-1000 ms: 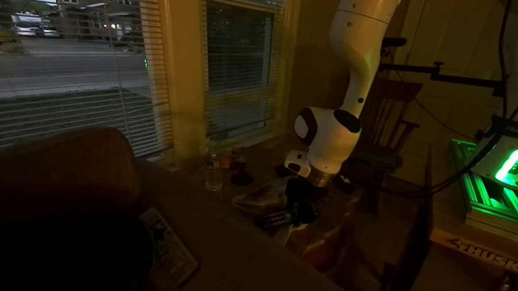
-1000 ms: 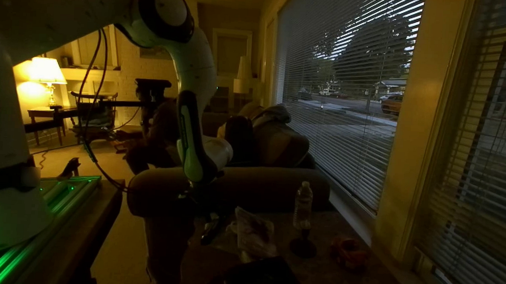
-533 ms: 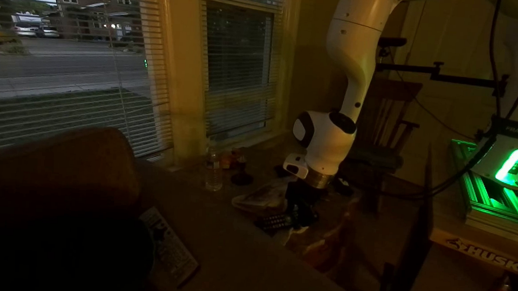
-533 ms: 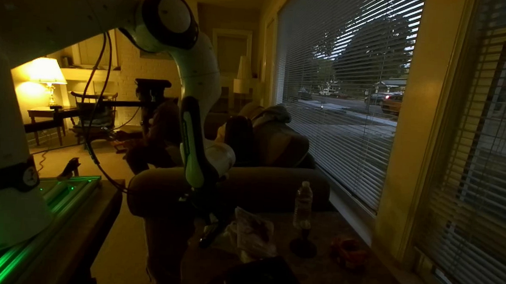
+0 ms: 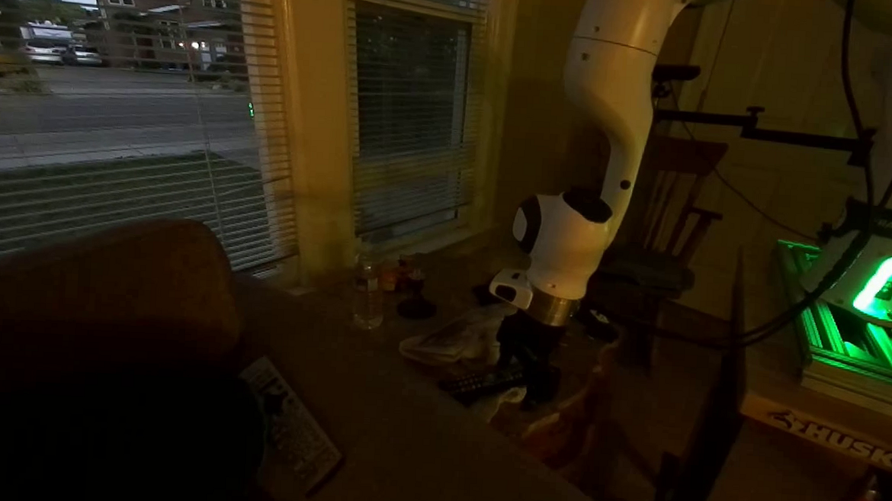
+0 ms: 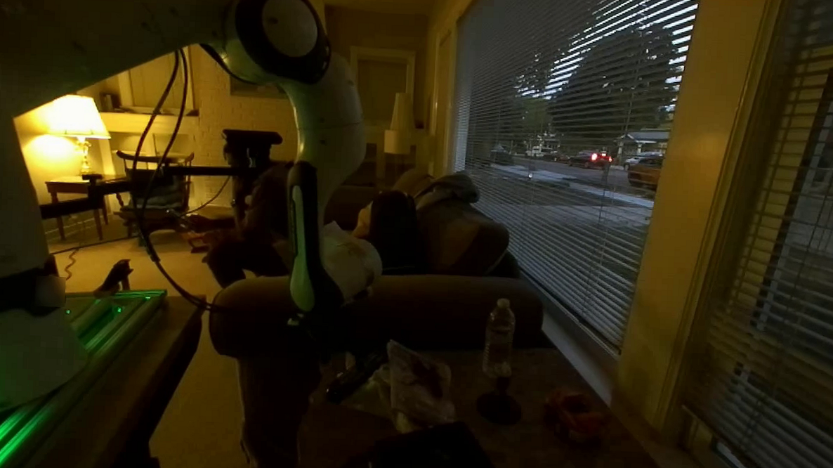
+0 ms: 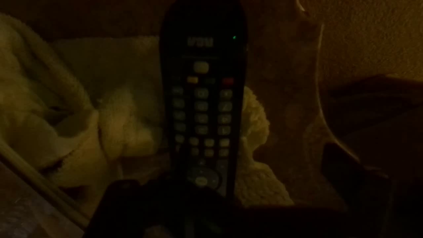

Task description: Remove the black remote from the table and put it on the armrest of the couch

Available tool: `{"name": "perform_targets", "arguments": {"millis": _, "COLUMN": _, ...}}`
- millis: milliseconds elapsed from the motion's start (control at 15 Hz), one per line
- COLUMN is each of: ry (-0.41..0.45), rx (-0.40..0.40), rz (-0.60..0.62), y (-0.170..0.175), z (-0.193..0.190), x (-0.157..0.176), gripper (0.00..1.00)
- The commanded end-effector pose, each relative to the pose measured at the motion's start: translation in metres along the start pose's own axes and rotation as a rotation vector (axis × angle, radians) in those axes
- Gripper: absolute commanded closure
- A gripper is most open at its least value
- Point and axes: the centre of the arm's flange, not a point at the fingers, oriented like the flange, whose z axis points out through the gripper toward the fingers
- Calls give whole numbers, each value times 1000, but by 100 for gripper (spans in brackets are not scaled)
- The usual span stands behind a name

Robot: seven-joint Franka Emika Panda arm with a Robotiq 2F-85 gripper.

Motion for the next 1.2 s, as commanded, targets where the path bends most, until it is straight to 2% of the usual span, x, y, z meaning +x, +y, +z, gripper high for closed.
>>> {"name": "perform_targets", "arguments": {"millis": 0, "ry": -29, "rx": 24, "rz": 22, "y": 1, "z": -17, "x": 3, "gripper": 0}}
{"name": "perform_targets", "arguments": {"millis": 533, "ry": -20, "rx": 11, "rz": 36, "y": 20, "z": -44, "x": 1, "gripper": 0}}
{"name": "perform_targets", "arguments": {"millis": 1133, "ry": -9, "rx": 14, "rz": 22, "y": 37, "z": -35, "x": -3, "gripper": 0}}
